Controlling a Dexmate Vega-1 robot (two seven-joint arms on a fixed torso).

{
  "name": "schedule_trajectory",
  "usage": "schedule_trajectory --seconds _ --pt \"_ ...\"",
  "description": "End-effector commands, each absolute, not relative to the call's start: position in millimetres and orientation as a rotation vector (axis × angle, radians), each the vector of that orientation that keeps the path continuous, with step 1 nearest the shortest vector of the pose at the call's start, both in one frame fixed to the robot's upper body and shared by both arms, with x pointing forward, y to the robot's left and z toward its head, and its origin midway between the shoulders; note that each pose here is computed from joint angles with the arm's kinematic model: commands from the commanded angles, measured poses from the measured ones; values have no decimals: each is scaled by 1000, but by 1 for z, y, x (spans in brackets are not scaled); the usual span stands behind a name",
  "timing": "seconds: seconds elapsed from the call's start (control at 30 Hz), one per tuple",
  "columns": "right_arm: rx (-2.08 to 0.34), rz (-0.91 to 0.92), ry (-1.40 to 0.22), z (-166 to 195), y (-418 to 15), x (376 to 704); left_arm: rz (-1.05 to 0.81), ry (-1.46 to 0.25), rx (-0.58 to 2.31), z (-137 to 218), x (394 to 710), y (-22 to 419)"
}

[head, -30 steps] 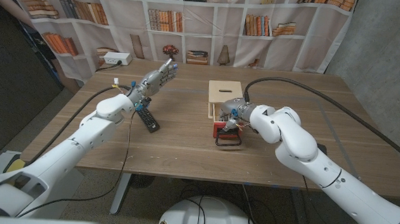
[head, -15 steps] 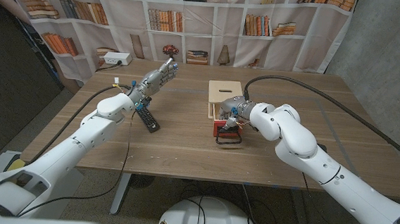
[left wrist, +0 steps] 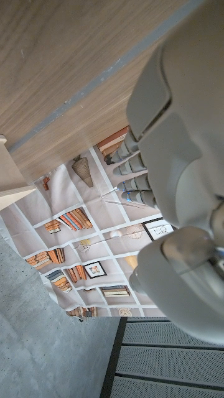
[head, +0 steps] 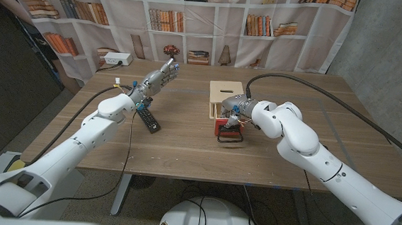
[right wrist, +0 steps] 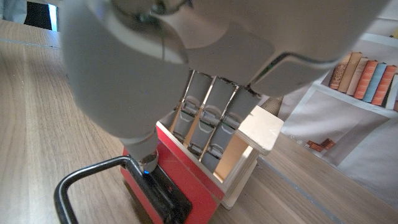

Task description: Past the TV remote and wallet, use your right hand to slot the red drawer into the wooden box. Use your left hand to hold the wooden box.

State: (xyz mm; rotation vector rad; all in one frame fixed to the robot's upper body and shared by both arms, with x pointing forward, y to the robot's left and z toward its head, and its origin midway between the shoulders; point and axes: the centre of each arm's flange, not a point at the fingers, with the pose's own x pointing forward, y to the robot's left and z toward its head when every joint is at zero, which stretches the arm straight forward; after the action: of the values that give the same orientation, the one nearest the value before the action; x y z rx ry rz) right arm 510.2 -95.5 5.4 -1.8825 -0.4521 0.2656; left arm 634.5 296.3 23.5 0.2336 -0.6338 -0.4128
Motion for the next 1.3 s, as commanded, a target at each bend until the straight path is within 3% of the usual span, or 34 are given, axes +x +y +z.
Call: schedule_trajectory --seconds 0.03,1.3 --pt "-1878 275 -444 3 -95 515 -407 -629 232 21 633 297" --pt "-1897 274 -441 12 -92 529 -405 -615 223 20 641 305"
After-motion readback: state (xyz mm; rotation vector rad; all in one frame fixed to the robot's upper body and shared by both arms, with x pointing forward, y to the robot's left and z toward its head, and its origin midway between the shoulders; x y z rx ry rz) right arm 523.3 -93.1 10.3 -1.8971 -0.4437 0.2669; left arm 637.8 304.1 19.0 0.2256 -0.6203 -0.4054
